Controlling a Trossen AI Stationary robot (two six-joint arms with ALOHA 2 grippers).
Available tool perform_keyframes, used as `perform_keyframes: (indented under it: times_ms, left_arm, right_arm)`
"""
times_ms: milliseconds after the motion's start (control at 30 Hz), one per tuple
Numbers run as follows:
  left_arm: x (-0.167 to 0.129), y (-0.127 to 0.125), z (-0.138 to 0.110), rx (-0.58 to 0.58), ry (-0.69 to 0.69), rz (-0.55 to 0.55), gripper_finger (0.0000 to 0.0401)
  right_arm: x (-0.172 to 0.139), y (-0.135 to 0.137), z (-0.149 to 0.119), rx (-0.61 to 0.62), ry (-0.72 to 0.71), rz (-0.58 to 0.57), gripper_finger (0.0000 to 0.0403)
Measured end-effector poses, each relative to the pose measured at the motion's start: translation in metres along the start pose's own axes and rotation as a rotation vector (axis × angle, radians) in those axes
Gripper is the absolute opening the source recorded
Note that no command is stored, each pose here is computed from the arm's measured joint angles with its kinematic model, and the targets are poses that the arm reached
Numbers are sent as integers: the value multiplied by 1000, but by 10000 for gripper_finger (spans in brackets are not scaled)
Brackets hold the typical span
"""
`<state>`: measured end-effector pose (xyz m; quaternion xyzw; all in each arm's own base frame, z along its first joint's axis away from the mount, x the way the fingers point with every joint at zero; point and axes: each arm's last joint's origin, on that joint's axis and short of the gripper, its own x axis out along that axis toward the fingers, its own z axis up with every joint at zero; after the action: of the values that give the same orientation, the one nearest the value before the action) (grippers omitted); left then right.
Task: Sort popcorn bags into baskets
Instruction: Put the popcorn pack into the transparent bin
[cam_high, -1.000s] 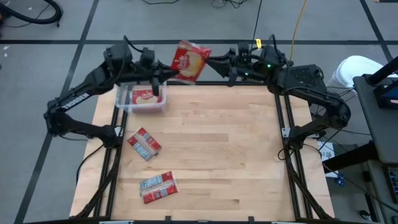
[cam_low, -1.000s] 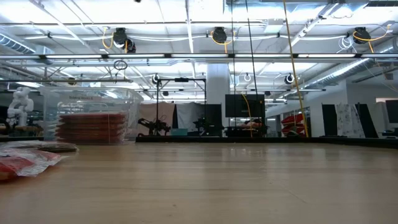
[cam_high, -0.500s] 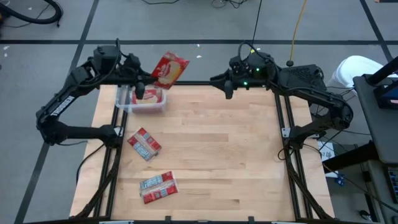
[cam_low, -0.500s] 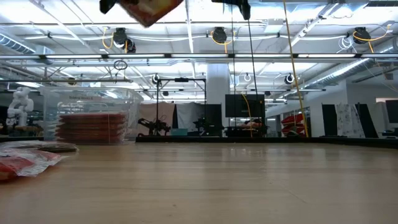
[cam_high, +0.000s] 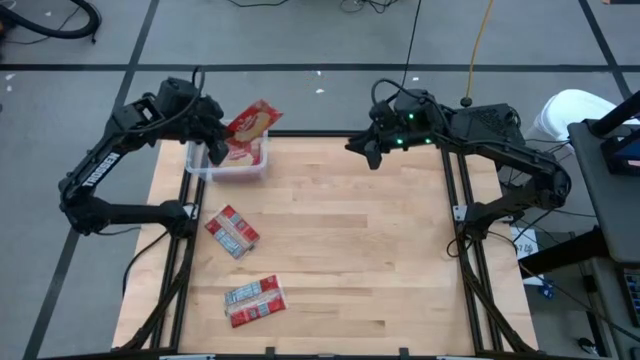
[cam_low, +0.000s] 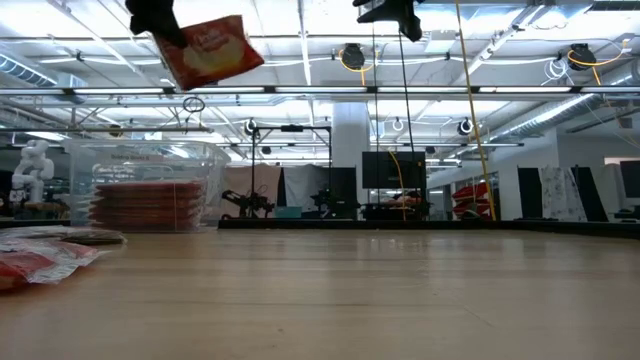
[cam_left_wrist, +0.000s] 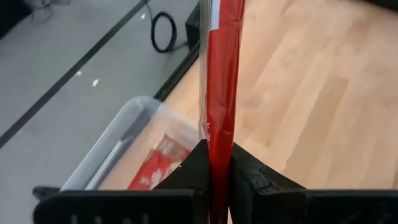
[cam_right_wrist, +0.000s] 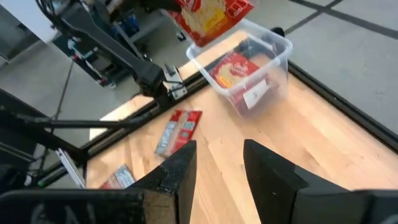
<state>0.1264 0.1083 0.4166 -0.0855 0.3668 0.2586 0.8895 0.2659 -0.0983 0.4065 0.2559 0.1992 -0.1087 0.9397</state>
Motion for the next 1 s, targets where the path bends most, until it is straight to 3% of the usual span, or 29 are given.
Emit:
perform_keyframes:
  times_ms: [133,433,633,833,1000]
  left_arm:
    - [3,1,-2,6,89,27,34]
    - [25,10,-13,154,496,208,34]
    - [44,13,-8,228,567,162,35]
    - [59,21,-9,198,626,40,35]
    - [63,31,-11,183,650,17,35]
  right_arm:
    - [0,-1,-2,-15,17,-8,126]
    - [0,-1,-1,-45,14,-11,126]
    - [0,-1,-1,-50,14,-12,125]
    - [0,-1,-2,-41,14,-11,125]
    - [0,-1,-2,-35,15,-11,125]
